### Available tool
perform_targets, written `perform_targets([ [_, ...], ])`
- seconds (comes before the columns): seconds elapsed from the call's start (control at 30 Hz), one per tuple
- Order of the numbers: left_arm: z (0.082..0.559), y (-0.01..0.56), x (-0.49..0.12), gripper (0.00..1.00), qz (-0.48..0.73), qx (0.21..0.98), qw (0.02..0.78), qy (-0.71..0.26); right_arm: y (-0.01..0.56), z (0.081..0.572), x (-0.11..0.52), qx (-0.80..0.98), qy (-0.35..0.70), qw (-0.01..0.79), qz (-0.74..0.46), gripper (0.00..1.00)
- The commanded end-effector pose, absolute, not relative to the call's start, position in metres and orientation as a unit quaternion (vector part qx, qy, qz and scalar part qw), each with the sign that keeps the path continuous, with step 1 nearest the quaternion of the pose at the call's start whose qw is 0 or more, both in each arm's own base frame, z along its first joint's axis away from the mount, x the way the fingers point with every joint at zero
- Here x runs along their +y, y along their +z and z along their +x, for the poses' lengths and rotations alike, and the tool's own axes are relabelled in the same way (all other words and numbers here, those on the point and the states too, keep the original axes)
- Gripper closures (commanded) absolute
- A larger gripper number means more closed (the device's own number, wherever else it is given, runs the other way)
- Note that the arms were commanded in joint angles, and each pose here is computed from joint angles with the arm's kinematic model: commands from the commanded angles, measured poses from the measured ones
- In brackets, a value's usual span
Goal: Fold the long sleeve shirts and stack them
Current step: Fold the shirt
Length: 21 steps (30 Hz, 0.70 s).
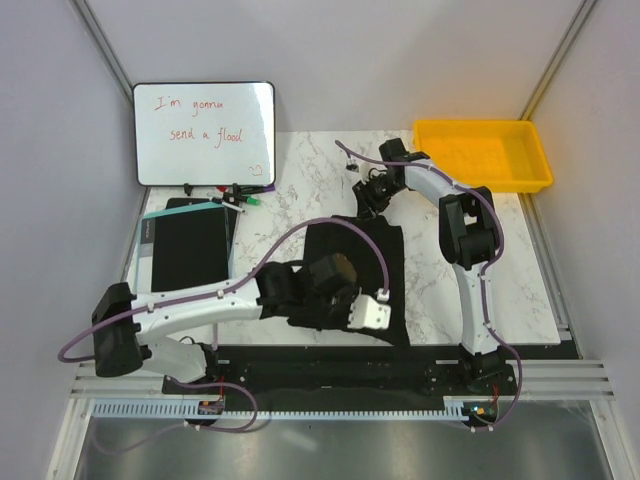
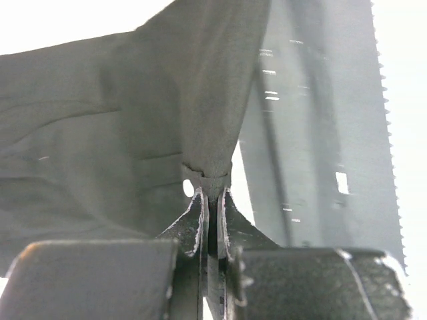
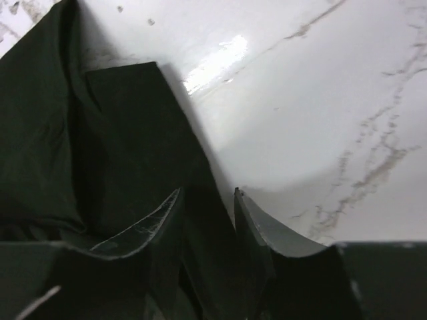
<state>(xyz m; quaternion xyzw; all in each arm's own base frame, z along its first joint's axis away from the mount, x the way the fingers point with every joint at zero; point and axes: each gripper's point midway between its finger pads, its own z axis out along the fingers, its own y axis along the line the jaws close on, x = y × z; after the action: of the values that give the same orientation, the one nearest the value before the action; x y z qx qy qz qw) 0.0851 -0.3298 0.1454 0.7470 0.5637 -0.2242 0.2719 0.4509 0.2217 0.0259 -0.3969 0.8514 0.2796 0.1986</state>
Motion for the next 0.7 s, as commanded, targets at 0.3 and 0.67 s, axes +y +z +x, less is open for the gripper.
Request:
perform_targets([
  [0.3,0.247,0.163,-0.363,0.98,0.725,0.565,0.338,-0.201,0.02,0.375,0.246,0.806,0.38,0.133,-0.434,0.6],
  [0.67,0.306,0.099,-0.371,0.98,0.727,0.566,0.349,-0.168,0.028,0.331,0.26,0.783,0.422,0.106,-0.444,0.6],
])
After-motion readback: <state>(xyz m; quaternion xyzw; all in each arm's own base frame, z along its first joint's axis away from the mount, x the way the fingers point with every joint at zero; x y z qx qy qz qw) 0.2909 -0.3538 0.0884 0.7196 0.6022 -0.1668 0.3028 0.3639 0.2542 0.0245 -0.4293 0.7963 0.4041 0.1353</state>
